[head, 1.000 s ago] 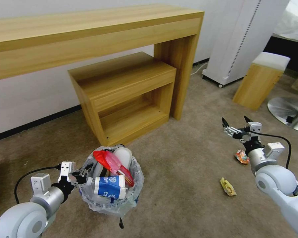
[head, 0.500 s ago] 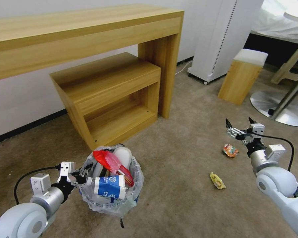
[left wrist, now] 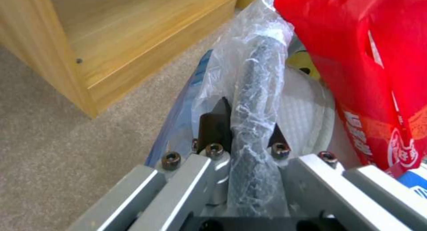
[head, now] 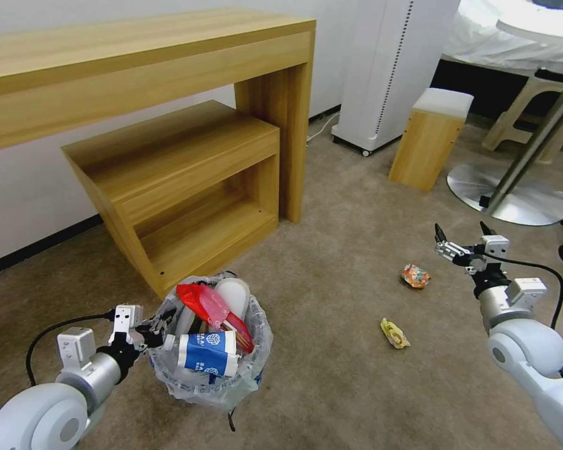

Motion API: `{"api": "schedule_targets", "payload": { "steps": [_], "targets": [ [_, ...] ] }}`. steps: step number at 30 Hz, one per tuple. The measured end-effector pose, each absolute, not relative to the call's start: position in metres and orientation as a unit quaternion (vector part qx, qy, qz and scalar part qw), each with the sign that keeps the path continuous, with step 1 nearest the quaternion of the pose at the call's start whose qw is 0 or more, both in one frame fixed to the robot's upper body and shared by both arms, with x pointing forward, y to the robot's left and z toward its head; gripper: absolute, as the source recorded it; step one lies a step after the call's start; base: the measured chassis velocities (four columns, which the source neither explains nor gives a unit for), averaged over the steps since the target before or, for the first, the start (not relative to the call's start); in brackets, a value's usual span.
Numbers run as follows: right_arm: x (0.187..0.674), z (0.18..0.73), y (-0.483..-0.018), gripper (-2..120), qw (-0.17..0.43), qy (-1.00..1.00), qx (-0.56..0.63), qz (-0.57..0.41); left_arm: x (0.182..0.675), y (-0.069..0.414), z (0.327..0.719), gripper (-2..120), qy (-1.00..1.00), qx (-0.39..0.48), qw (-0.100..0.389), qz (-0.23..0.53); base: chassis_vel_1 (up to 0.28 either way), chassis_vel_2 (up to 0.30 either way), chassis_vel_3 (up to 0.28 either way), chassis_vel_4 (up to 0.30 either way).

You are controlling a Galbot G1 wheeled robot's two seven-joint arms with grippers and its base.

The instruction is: Pick up the trash bin and place the garbage on the floor into it.

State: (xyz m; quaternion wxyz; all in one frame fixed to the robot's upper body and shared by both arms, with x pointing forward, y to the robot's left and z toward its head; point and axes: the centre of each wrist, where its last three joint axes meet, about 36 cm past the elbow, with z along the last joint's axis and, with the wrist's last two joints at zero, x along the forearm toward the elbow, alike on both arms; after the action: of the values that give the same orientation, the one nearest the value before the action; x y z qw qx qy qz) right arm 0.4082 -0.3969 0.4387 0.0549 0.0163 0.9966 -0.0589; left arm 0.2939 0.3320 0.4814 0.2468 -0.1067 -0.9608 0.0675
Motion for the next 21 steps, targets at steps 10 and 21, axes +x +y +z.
{"api": "schedule_targets", "payload": {
  "steps": [10,21],
  "targets": [
    [0.4083,0.4387,-0.3969,100,0.062,0.996,0.012,-0.061,0.2916,0.3305,0.4823,3,-0.961,-0.106,0.246,0.068,0.000,0.000,0.000,0.000],
    [0.4088,0.4411,-0.3989,100,0.064,0.996,0.013,-0.055,0.2906,0.3304,0.4835,3,-0.961,-0.105,0.245,0.068,0.000,0.000,0.000,0.000]
  ]
}}
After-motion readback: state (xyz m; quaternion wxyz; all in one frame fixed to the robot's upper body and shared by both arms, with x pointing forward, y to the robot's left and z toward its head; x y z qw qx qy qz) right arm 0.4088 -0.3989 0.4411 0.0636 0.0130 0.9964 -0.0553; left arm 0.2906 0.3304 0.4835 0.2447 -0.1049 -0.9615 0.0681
